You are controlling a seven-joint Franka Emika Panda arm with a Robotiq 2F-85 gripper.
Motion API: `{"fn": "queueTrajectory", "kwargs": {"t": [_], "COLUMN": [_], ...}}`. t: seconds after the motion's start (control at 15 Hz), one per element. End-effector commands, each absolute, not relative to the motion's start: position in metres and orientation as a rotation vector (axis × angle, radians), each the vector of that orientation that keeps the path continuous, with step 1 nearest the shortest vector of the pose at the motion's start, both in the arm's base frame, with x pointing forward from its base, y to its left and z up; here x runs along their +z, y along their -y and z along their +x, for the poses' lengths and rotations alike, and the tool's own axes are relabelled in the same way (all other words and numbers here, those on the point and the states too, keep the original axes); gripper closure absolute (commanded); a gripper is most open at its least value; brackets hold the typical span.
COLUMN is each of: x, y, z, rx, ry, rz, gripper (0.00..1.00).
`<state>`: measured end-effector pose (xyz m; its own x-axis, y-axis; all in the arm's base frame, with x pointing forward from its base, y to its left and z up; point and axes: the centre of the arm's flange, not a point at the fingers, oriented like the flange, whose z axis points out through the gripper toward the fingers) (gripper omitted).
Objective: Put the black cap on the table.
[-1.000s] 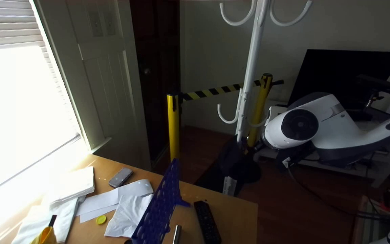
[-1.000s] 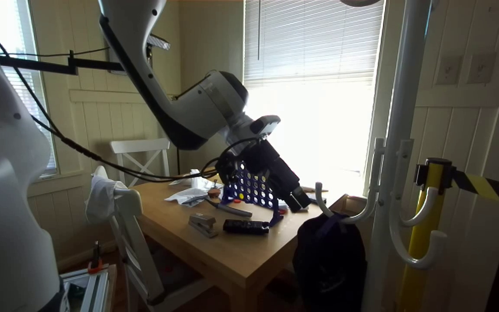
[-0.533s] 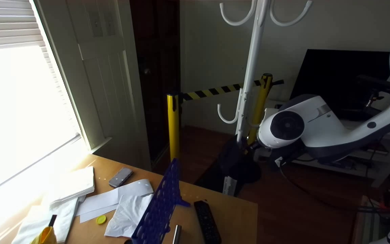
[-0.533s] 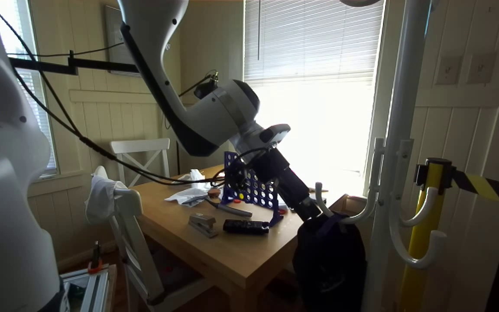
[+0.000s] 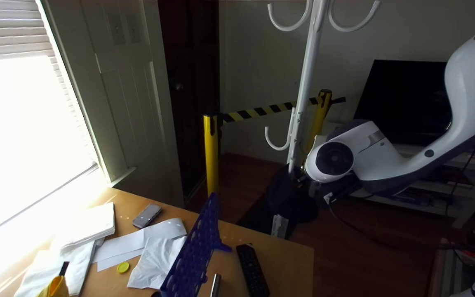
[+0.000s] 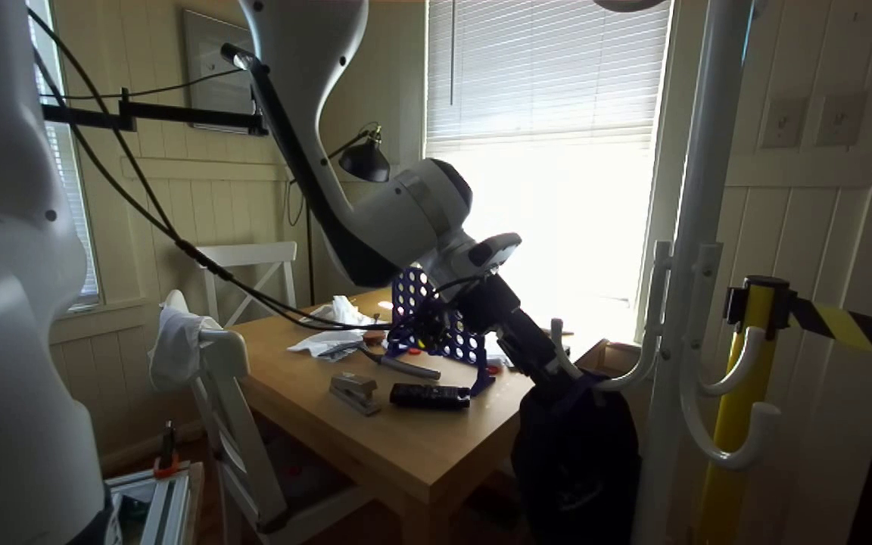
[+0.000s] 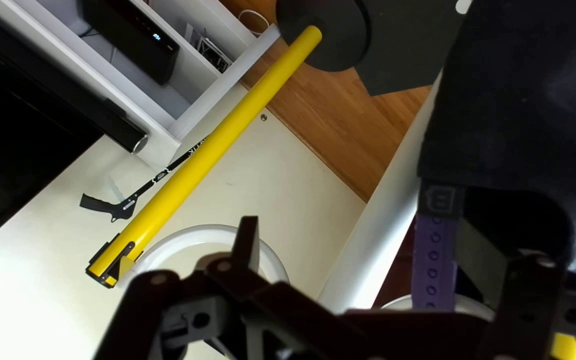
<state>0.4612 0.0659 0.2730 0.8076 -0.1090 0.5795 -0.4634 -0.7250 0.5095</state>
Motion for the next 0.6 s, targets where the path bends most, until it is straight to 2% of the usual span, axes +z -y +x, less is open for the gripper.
{"fn": "queueTrajectory", "kwargs": {"t": [0.0, 0.53], "x": [0.258, 0.248], "y": [-0.073, -0.086], "z": [0.481, 0.493], "rx": [0.743, 0.770], "ry": [0.429, 0.455], "rz": [2.281, 2.217], "gripper": [0.00, 0.00]}}
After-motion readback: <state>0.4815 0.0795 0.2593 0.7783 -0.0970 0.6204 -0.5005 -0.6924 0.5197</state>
